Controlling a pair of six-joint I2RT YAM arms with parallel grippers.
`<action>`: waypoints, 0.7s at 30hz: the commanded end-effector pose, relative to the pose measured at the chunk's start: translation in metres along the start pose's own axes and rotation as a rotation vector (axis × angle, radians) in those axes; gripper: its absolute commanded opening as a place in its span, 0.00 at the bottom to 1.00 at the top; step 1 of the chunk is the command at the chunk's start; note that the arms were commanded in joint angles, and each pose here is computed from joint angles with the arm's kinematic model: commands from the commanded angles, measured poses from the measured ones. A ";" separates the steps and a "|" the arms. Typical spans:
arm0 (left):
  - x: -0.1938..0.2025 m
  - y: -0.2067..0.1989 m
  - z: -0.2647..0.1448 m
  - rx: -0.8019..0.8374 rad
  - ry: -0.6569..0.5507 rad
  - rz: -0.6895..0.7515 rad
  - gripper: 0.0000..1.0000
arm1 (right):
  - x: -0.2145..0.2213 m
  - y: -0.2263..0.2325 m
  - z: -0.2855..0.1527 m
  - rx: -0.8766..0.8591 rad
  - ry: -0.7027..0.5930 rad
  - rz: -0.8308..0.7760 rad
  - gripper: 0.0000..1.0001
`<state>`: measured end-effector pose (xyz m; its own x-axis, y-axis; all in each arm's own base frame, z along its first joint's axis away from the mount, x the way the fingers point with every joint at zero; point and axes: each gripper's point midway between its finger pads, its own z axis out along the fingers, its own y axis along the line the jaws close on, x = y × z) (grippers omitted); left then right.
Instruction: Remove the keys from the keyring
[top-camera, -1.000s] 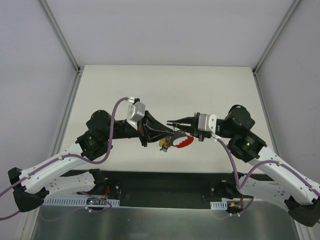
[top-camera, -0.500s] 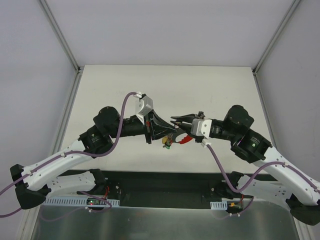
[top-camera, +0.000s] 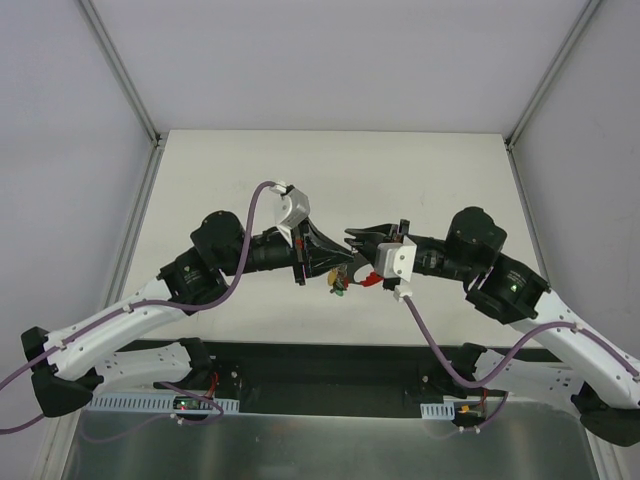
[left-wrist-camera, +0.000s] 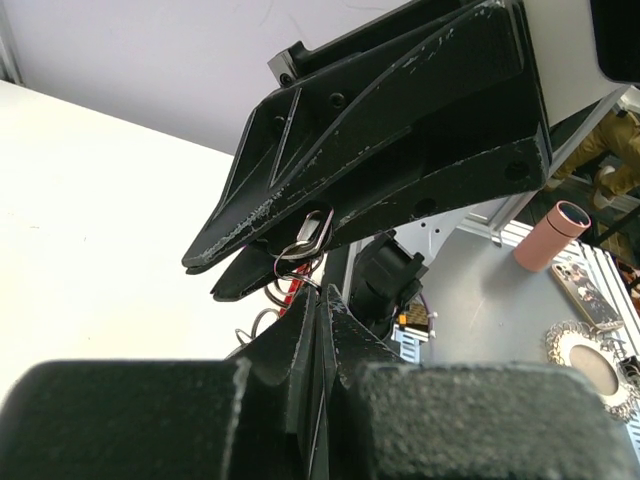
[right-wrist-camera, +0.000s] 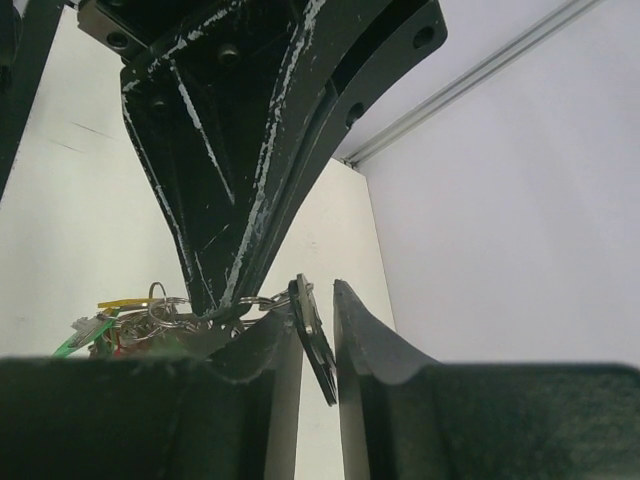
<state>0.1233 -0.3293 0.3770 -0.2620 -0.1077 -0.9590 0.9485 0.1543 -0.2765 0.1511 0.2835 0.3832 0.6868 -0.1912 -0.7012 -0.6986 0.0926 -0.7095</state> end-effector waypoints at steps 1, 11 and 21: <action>-0.016 0.021 0.003 -0.114 -0.045 0.033 0.00 | -0.039 -0.009 -0.008 -0.006 -0.104 -0.065 0.21; -0.011 0.035 0.005 -0.178 -0.037 0.024 0.00 | -0.031 0.000 -0.013 -0.058 -0.040 -0.049 0.21; -0.009 0.035 0.009 -0.164 -0.030 0.009 0.00 | -0.031 0.000 -0.014 -0.054 -0.031 -0.070 0.02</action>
<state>0.1422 -0.3331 0.3567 -0.2947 -0.0710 -0.9530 0.9194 0.2507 -0.3030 0.1527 0.2706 0.3605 0.6712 -0.3183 -0.6694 -0.7011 0.0205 -0.7127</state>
